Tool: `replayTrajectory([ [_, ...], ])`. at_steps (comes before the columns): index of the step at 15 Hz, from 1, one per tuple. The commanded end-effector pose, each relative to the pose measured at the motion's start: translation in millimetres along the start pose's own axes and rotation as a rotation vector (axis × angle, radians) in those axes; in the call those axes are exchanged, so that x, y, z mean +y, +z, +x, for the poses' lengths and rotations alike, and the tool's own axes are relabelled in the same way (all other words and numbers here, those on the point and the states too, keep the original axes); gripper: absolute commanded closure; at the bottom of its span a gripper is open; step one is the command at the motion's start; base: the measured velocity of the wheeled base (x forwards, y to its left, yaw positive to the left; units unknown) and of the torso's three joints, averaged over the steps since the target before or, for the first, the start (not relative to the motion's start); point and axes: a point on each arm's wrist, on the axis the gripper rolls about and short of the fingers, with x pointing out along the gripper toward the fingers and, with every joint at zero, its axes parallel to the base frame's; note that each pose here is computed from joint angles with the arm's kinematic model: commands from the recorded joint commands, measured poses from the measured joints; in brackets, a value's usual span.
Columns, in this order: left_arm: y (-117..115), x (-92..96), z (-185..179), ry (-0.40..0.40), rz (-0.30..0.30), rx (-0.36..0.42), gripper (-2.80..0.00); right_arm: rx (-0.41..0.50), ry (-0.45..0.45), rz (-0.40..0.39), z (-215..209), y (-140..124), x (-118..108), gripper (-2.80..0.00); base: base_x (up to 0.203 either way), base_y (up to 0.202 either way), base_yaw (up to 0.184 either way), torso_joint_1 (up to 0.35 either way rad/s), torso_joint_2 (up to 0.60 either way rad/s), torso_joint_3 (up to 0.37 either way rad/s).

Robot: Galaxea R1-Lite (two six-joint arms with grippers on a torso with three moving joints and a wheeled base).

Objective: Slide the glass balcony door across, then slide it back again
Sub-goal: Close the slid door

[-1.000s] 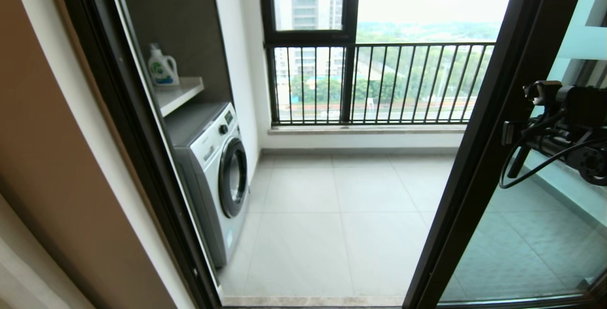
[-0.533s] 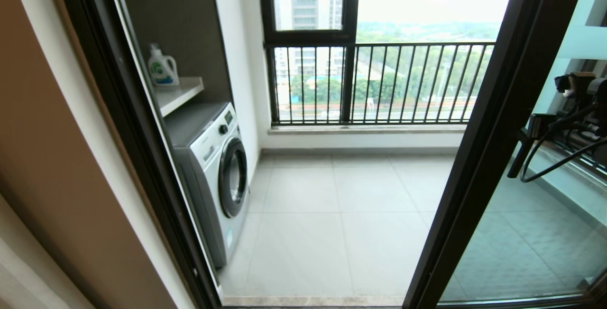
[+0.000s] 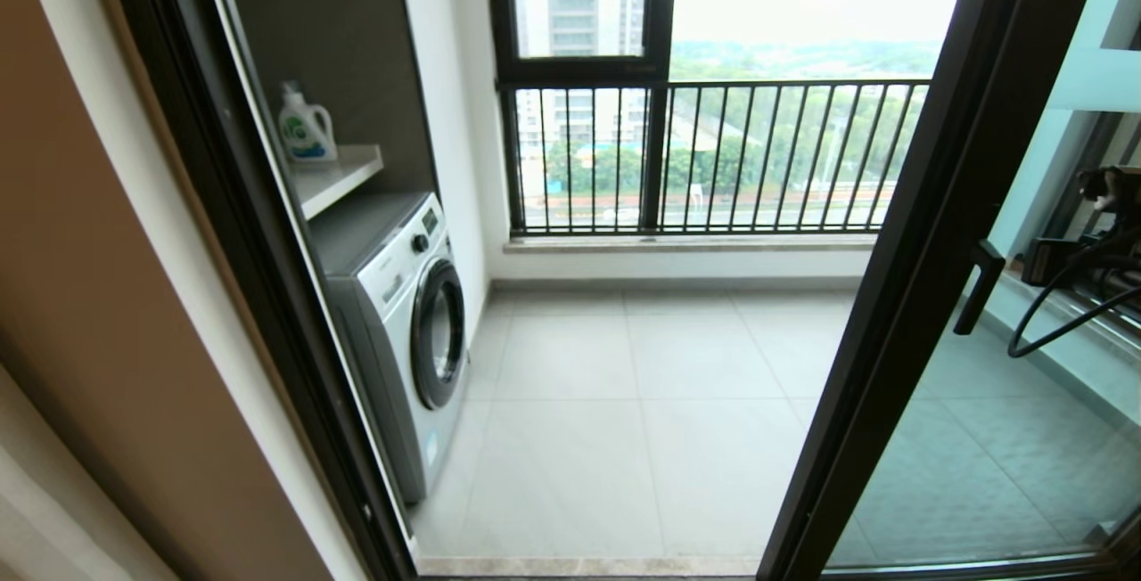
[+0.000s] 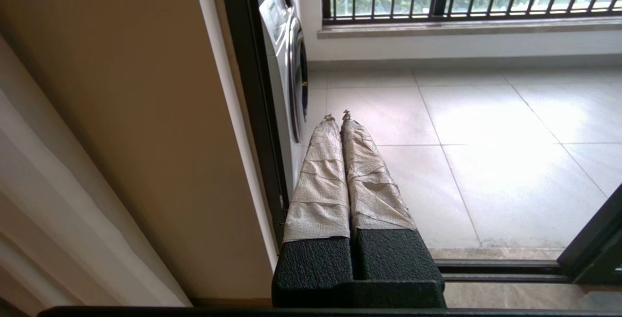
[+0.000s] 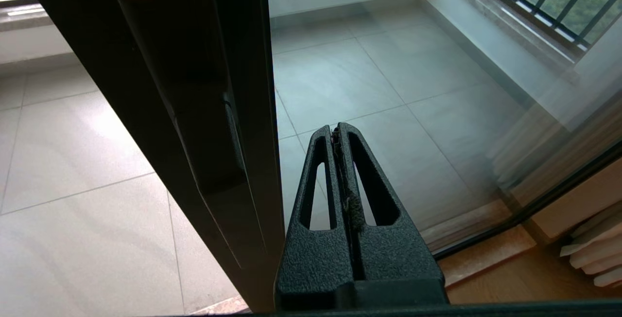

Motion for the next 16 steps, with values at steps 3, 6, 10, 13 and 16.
replayTrajectory([
  [3,0.1,0.0,0.1,0.0,0.0,0.001,0.0,0.046,-0.01,0.005,23.7,-31.2,-4.2,0.0,0.0,0.0,0.0,0.0,0.0,0.0],
  [6,0.1,0.0,0.1,-0.001,0.0,0.001,0.0,0.035,-0.013,0.001,33.1,-41.0,-3.6,0.0,0.0,0.0,0.0,0.0,0.0,0.0],
  [10,0.1,0.0,0.1,0.001,0.001,0.001,0.0,0.023,0.014,-0.01,33.0,-38.3,8.0,0.0,0.0,0.0,0.0,0.0,0.0,0.0],
  [13,0.1,0.0,0.1,0.0,-0.001,0.001,0.0,-0.025,0.037,-0.013,33.2,-32.4,18.7,0.0,0.0,0.0,0.0,0.0,0.0,0.0],
  [16,0.1,0.0,0.1,0.001,0.001,0.001,0.0,-0.026,0.055,-0.015,32.6,-31.8,26.7,0.0,0.0,0.0,0.0,0.0,0.0,0.0],
])
